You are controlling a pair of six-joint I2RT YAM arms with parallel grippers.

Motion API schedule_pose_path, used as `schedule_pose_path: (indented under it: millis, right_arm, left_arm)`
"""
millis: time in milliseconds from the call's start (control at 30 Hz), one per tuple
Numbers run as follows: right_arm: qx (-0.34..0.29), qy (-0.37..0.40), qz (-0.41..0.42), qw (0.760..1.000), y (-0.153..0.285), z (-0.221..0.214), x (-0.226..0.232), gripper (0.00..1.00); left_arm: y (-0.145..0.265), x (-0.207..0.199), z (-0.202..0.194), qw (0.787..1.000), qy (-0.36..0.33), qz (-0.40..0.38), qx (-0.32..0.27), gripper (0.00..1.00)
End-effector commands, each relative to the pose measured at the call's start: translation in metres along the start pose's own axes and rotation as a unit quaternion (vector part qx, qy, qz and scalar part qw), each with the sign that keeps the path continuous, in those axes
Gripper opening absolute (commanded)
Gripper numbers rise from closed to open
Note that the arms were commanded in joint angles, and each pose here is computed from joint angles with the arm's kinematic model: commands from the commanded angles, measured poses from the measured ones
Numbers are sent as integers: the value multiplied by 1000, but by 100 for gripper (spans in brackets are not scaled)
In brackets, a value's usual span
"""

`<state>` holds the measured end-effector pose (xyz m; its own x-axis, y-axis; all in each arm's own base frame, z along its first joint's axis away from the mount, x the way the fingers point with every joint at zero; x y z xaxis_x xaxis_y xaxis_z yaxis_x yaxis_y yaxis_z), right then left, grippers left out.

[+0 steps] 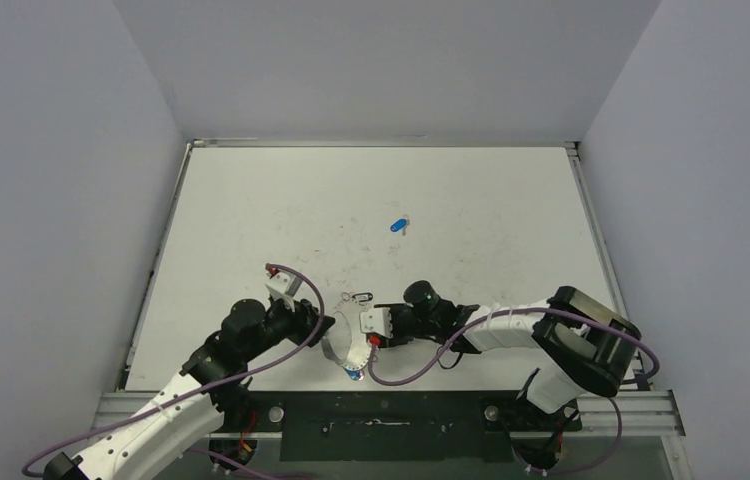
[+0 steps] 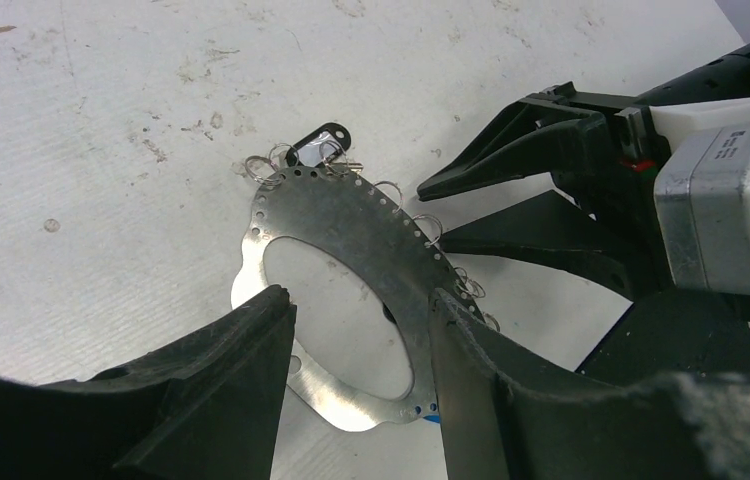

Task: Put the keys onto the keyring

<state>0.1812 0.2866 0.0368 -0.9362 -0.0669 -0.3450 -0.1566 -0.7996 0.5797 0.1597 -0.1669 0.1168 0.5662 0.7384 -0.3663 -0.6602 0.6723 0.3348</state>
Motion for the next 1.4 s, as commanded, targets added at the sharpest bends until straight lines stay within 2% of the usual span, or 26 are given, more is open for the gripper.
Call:
schedule_pose_path:
  millis: [0,500,767,1033,1233,1367]
  right_arm:
    - [-34,15,-4,999,-7,18,-13,36]
    - [-42,17,28,999,-7,28,-11,0]
    - [-36,-10,68,997,3,41,-6,0]
    - [-56,-37,103,992,17,64,-4,0]
    - [-56,-32,131,989,28,73,-1,0]
    - [-62,-25,138,988,34,78,-2,0]
  left_arm:
    - [2,-5,19,1000,0,-2,-27,49]
    - [4,-5,18,1000,0,-1,-26,49]
    - [5,-7,21,999,-6,-10,-33,47]
    - [5,-20,31,995,-49,-59,-57,47]
    - [6,-43,35,970,-150,-159,-105,50]
    - [7,-49,33,951,-199,-192,-136,52]
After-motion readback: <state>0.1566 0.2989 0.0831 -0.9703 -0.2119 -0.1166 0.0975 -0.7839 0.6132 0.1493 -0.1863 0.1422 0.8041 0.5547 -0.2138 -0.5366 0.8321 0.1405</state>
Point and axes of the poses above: each gripper's point midway between its finger pads, its own y axis back along the fingers, its own x axis along the line the jaws close on, z = x × y, the point moved 3 cm from there along y, back along the fingers, and after that the axes turned 2 degrees about -y, right-handed, at the moved point
